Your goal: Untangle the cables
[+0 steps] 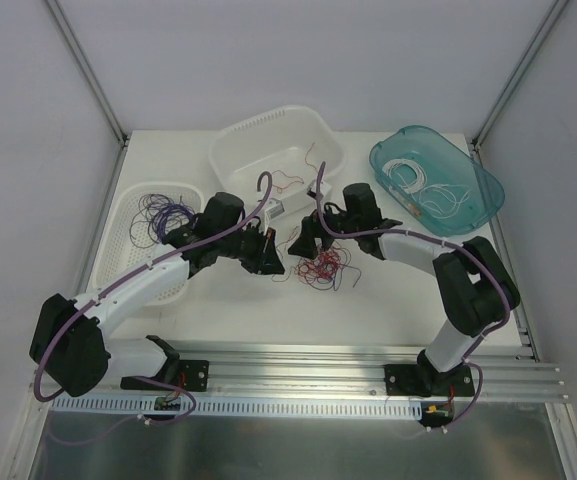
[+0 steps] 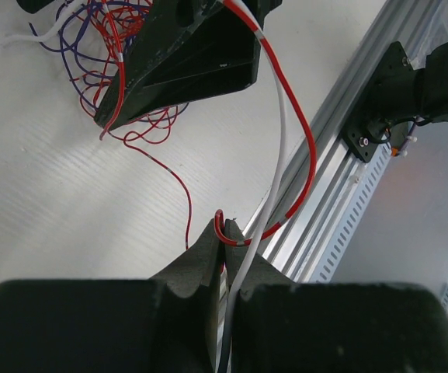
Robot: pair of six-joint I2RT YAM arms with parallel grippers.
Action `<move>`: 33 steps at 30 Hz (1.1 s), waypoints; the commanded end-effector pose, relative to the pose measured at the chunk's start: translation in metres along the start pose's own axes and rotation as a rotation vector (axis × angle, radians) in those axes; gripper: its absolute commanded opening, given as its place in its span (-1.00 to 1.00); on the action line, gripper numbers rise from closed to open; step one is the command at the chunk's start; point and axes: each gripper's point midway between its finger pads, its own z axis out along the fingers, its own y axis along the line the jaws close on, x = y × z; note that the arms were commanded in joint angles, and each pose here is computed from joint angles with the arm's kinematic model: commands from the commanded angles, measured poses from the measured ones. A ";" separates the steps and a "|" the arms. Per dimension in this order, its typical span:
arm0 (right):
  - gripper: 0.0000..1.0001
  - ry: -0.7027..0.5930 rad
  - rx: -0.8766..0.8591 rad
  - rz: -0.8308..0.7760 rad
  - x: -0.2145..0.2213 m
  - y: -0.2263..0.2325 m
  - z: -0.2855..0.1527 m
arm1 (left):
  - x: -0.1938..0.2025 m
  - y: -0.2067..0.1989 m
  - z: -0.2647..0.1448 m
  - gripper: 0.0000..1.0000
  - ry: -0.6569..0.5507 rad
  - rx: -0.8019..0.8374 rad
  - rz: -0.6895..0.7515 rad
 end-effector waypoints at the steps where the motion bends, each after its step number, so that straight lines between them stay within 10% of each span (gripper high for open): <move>1: 0.67 -0.123 -0.001 -0.103 -0.043 0.009 0.005 | -0.003 -0.017 -0.008 -0.97 -0.011 0.053 0.012; 24: 0.47 -0.339 -0.082 -0.023 -0.070 0.029 0.054 | -0.005 -0.024 -0.006 -0.97 -0.002 0.075 -0.031; 33: -0.38 -0.350 -0.139 -0.012 -0.069 0.036 0.055 | -0.005 -0.017 -0.003 -0.98 0.000 0.044 -0.045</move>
